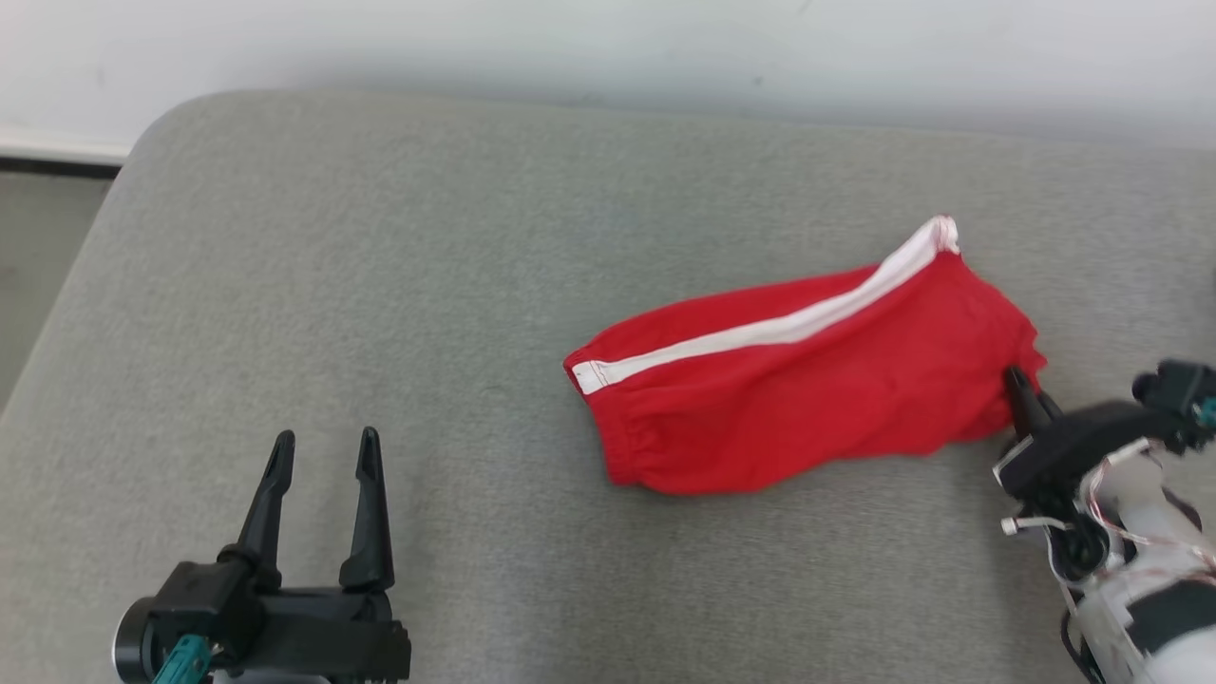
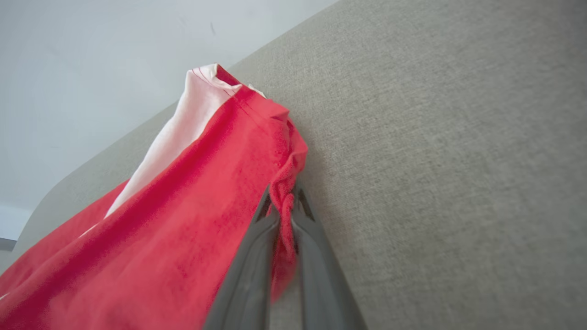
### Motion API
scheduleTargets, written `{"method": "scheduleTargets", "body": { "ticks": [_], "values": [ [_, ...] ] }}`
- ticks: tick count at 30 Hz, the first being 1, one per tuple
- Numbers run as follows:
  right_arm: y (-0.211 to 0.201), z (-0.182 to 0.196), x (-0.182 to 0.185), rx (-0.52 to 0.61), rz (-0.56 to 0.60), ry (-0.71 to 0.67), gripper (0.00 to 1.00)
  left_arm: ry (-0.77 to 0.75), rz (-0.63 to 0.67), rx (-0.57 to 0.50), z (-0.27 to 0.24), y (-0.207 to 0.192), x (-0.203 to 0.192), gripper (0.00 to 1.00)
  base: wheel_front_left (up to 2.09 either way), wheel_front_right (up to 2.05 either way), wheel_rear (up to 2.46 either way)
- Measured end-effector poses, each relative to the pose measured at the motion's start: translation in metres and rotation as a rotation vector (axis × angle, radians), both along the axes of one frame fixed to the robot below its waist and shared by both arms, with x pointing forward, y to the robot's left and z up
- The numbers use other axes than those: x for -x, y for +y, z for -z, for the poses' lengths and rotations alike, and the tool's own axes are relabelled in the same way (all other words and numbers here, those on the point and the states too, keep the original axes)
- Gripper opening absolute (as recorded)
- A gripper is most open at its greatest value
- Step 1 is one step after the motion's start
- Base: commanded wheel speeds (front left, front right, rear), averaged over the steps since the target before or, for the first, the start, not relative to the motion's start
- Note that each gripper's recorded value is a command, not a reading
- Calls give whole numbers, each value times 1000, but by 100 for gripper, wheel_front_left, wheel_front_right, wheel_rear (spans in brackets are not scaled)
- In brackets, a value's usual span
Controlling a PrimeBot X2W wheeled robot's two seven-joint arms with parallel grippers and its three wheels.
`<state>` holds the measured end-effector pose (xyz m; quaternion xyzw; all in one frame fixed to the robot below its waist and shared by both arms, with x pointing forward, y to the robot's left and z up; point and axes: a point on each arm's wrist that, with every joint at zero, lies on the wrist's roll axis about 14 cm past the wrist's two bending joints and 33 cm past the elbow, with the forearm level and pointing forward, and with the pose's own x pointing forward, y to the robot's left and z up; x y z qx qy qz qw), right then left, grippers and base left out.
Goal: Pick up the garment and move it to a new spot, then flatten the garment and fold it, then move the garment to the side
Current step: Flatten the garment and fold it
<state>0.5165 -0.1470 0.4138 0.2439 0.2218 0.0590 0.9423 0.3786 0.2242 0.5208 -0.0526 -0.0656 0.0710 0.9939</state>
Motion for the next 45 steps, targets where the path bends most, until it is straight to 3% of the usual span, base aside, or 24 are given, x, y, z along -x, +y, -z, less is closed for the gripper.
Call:
{"method": "scheduleTargets", "body": {
  "ticks": [16, 24, 31, 39, 45],
  "values": [
    [-115, 7, 98, -48, 263, 1, 0, -14, 80, -1, -2, -20, 2, 100, 0, 0, 0],
    [-113, -7, 101, -74, 277, -52, 0, -27, 109, 1, -7, -32, 1, 100, 0, 0, 0],
    [-81, -40, 91, -77, 180, -179, 0, -40, 104, -6, -11, -30, 4, 100, 0, 0, 0],
    [-6, -76, 93, -80, -58, -320, 0, -41, 97, -7, -11, -28, 6, 100, 0, 0, 0],
    [50, -79, 111, -75, -238, -341, 0, -42, 81, -8, -12, -23, 10, 100, 0, 0, 0]
  ]
}}
